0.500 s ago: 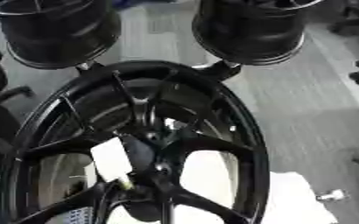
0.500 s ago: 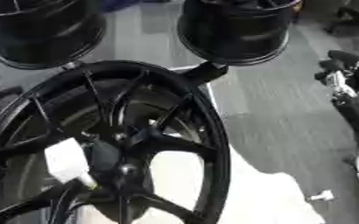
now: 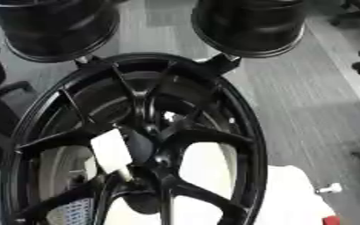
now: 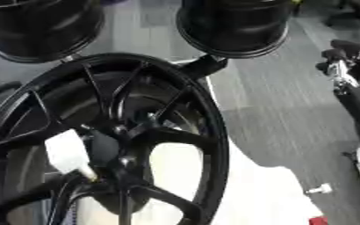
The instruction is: Pull the pin out of the wheel hub.
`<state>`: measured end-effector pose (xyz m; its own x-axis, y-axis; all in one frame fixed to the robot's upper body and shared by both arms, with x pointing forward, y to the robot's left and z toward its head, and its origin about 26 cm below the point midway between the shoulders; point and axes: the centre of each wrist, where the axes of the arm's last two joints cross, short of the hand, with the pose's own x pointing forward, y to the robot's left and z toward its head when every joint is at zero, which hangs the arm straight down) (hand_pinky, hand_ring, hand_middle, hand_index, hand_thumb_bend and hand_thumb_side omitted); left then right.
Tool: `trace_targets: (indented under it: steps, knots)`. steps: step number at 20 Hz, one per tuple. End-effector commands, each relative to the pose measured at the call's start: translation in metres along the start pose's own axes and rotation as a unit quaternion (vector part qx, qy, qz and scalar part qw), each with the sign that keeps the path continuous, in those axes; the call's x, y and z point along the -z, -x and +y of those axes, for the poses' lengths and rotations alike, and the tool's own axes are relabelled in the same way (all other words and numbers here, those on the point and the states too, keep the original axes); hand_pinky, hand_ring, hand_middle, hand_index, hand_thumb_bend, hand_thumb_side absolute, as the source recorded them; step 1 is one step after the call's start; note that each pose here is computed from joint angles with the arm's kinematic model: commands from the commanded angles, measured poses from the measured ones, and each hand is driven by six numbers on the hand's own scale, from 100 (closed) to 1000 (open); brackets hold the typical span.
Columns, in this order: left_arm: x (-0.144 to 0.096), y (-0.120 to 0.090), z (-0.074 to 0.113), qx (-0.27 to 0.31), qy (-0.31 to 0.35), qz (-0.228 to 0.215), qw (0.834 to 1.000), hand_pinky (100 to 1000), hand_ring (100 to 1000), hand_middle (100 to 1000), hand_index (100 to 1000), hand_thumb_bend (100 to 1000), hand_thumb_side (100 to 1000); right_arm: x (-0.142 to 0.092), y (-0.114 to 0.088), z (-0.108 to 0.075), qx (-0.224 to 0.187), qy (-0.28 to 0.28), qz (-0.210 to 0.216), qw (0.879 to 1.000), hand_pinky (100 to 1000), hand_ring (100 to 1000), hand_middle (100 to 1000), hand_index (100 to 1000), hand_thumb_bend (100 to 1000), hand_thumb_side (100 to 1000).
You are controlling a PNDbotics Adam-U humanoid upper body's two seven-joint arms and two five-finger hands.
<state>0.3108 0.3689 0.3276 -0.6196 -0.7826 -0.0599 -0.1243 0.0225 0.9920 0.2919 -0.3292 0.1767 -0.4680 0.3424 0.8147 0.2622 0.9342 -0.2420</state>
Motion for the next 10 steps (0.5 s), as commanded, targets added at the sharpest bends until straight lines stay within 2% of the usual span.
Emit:
trace_targets:
  steps: [1,10]
  knots:
    - [0.003,-0.010,0.019,0.032,0.009,-0.016,0.999,831,747,654,781,100,282,0.003,-0.008,-0.003,-0.006,-0.002,-0.015,1.000,803,706,701,810,100,552]
    - [0.020,-0.025,0.031,0.047,0.016,-0.059,0.997,837,756,673,794,100,273,0.002,-0.006,-0.002,-0.006,-0.006,-0.013,1.000,803,706,701,811,100,551]
